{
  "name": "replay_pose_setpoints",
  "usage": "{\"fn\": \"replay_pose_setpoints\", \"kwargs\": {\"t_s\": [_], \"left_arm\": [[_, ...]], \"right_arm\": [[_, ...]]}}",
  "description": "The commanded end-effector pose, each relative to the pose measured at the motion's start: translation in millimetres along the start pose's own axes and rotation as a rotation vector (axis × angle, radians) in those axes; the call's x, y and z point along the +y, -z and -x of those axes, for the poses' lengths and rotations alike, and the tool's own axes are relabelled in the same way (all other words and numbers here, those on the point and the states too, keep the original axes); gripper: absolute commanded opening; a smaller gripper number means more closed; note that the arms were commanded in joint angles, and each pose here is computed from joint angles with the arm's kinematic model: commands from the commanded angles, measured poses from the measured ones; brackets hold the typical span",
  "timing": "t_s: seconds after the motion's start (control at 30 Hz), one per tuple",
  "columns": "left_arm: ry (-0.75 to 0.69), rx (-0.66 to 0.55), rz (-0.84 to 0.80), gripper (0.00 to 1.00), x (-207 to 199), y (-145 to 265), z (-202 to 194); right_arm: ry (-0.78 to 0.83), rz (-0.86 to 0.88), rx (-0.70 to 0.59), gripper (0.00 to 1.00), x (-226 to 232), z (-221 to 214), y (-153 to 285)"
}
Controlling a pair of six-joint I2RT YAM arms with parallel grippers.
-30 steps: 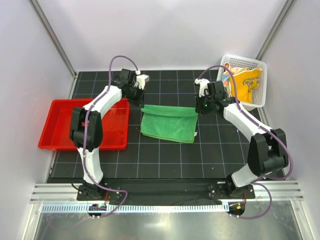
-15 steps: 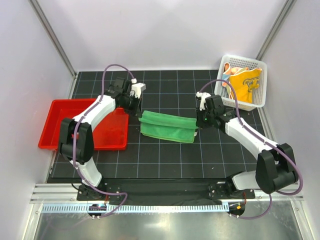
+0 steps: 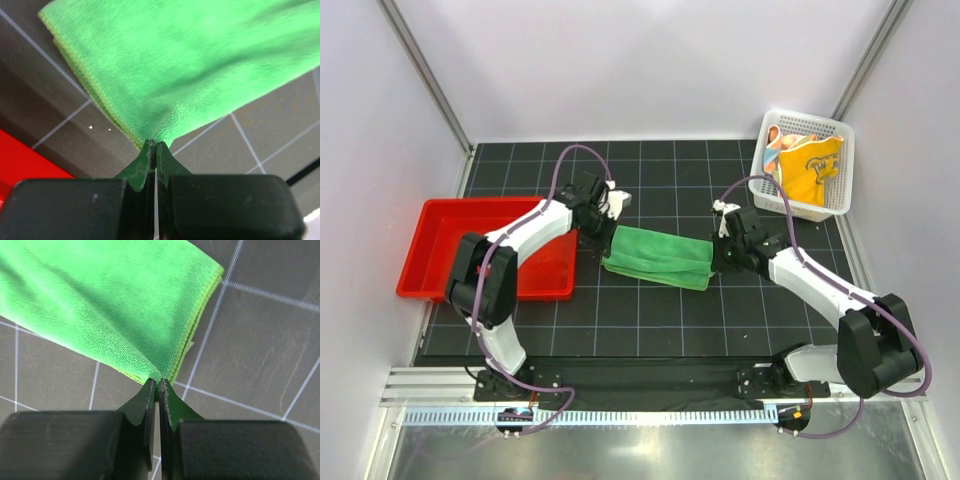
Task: Fold and stack the towels
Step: Fold the towel
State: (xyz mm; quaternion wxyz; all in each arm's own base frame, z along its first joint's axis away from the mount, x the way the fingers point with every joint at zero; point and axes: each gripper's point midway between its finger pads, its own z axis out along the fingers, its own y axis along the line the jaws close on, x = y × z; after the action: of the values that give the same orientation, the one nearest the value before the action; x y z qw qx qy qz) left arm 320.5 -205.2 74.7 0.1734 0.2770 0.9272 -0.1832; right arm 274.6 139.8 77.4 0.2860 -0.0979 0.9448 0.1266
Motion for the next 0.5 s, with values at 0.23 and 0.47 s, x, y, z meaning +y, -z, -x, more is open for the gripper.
{"fn": "replay_pose_setpoints", "kwargs": {"t_s": [0.23, 0.47], "left_arm": [[0.012, 0.023, 0.227, 0.0, 34.0, 0.9, -5.1], [0.041, -0.064, 0.238, 0.0, 33.0, 6.7, 15.0]], "right_arm": [[-0.093, -0.046, 0.037, 0.05, -5.9, -23.8, 5.4], [-0.205, 0.063, -0.035, 0.03, 16.6, -13.3, 11.0]]}}
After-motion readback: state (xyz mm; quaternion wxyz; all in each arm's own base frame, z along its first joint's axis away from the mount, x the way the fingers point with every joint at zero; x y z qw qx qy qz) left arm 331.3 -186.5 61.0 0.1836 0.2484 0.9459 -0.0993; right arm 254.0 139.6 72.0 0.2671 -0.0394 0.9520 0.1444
